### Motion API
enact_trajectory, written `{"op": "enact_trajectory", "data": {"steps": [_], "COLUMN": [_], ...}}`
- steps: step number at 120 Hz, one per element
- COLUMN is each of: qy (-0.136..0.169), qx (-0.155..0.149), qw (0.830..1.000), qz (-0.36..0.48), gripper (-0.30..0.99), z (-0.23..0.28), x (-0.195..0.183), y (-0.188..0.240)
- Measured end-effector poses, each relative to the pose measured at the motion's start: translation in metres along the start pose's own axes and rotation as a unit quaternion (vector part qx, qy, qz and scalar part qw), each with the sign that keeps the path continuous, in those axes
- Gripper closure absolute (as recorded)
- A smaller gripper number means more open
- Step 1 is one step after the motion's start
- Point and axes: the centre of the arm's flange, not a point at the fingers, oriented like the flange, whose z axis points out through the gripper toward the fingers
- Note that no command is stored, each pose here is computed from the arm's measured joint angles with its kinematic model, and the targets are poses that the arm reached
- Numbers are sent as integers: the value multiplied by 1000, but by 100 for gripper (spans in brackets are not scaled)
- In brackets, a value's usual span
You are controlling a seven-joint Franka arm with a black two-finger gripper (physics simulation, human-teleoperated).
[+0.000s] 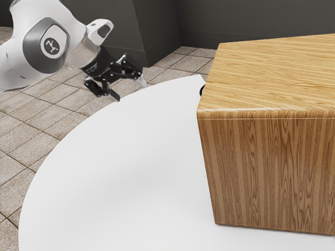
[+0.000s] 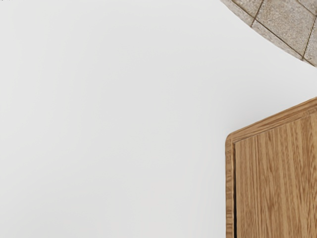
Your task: Pull the drawer handle with one arm to open the drawer
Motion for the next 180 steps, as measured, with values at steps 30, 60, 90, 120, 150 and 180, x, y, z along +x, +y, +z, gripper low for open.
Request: {"op": "enact_trajectory", "data": {"steps": [30,60,90,120,150,180], "qy": [15,-9,-36,-42,-66,-27], "qx": [-71,-96,-87,-107,-135,-113], "qw": [997,995,994,992,988,993], "qz": [-5,-8,-56,-42,39,8], "gripper": [0,0,0,0,0,0], "z": [2,7,25,19,28,26], "x": [-25,-35,-16,-10,-53,-9], "y": [22,38,-2,18,111,72]}}
